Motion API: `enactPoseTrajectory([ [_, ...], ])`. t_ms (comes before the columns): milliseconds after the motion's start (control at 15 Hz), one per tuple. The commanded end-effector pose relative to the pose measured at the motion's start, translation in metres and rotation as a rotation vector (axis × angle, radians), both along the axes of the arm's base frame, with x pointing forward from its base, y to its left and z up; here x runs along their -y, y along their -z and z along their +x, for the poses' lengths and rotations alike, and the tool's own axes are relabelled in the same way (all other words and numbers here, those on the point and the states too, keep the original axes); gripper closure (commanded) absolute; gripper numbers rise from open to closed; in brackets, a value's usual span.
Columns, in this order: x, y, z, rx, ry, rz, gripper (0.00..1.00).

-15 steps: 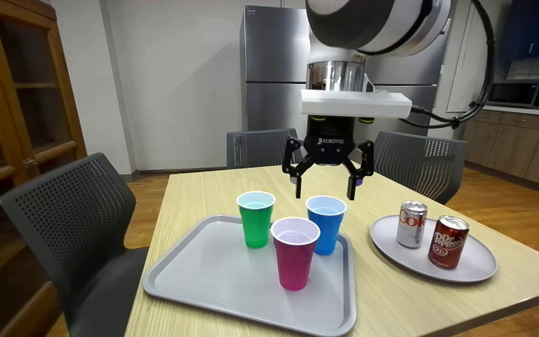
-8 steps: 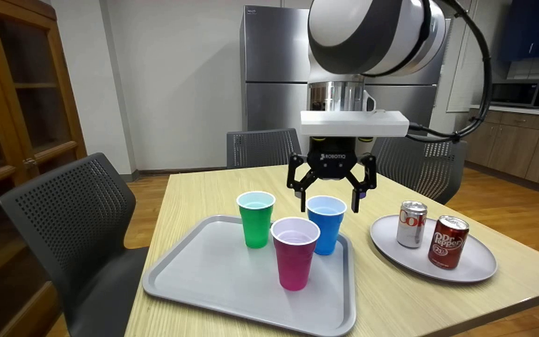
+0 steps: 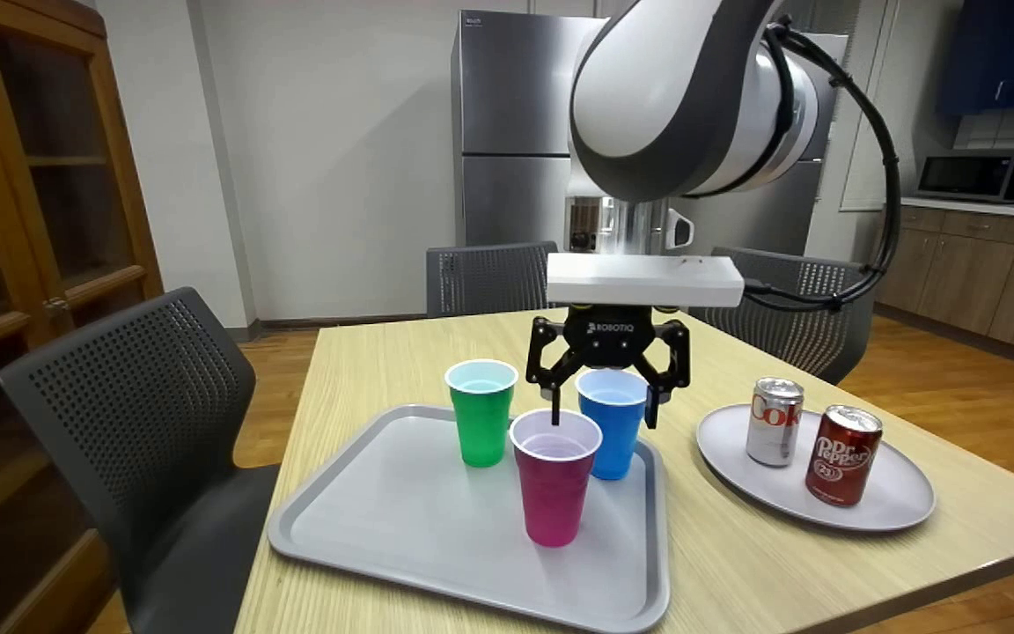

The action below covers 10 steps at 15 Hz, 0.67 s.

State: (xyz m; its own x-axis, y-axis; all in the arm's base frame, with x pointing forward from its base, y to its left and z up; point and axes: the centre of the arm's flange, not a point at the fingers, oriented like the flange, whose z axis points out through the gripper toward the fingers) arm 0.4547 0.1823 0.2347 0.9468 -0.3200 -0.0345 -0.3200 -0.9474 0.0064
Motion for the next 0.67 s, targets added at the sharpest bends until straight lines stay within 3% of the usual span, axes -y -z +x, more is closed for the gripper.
enactPoseTrajectory([
  [0,-0.007,0.012,0.004,0.025,0.019,-0.017,0.0],
  [600,-0.01,0.03,0.004,0.027,0.005,0.0,0.0],
])
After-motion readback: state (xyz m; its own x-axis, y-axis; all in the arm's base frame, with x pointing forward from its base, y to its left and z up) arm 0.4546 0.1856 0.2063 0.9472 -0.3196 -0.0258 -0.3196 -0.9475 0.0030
